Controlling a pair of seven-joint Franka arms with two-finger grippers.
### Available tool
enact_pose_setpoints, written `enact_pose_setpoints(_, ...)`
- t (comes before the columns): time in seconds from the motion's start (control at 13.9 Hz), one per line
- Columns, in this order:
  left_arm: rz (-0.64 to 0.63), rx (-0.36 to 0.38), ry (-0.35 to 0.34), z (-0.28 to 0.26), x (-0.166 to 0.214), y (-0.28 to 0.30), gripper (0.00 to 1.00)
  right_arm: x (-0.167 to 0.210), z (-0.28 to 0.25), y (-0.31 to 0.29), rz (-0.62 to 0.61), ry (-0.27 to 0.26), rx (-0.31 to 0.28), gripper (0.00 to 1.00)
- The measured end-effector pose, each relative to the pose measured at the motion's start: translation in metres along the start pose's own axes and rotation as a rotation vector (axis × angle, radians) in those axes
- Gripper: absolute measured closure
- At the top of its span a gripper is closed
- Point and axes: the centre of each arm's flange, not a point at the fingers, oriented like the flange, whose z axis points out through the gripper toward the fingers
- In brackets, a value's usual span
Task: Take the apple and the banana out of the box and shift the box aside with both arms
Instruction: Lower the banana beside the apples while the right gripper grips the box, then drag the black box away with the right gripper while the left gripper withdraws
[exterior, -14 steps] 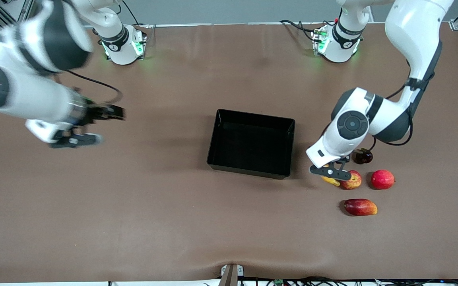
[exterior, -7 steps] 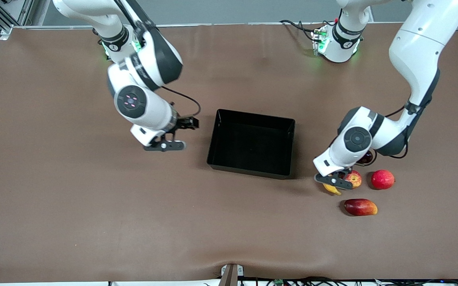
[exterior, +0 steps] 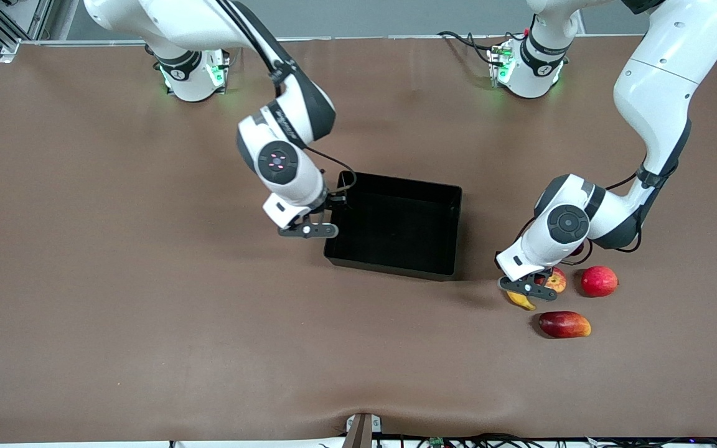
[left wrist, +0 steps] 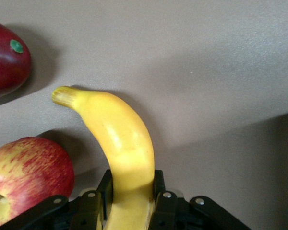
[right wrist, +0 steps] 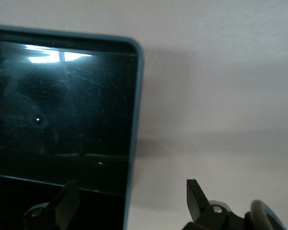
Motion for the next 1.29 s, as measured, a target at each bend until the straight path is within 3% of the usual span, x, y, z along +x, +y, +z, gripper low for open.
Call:
enact_pose_setpoints(0.36, 0.000, -0.006, 0.011, 0.001, 0.001, 0.001, 0.63, -0.001, 0.038, -0.002, -0.001, -0.013, -0.029, 0.55)
enact_pose_setpoints(0.5, 0.003, -0.012, 0.014, 0.002, 0.001, 0.004, 0.51, 0.004, 0.033, 0.000, 0.005, -0.003, -0.025, 0.77)
enact_pose_setpoints(0.65, 0.013, -0.021, 0.035, -0.003, 0.005, 0.011, 0.30, 0.008, 0.028, 0.000, 0.022, 0.009, -0.016, 0.95)
enact_pose_setpoints(0.86, 0.035, -0.009, 0.101, -0.053, 0.020, 0.025, 0.01, 0.012, 0.026, 0.004, 0.031, 0.011, -0.015, 0.94)
enact_pose_setpoints(1.15, 0.031, 0.127, 0.132, -0.175, 0.028, 0.026, 0.00, 0.040, -0.001, 0.039, 0.096, 0.004, -0.009, 0.94)
enact_pose_setpoints(1.29, -0.007, 0.139, 0.178, -0.233, 0.025, 0.027, 0.00, 0.057, -0.025, 0.071, 0.131, -0.011, -0.008, 0.94)
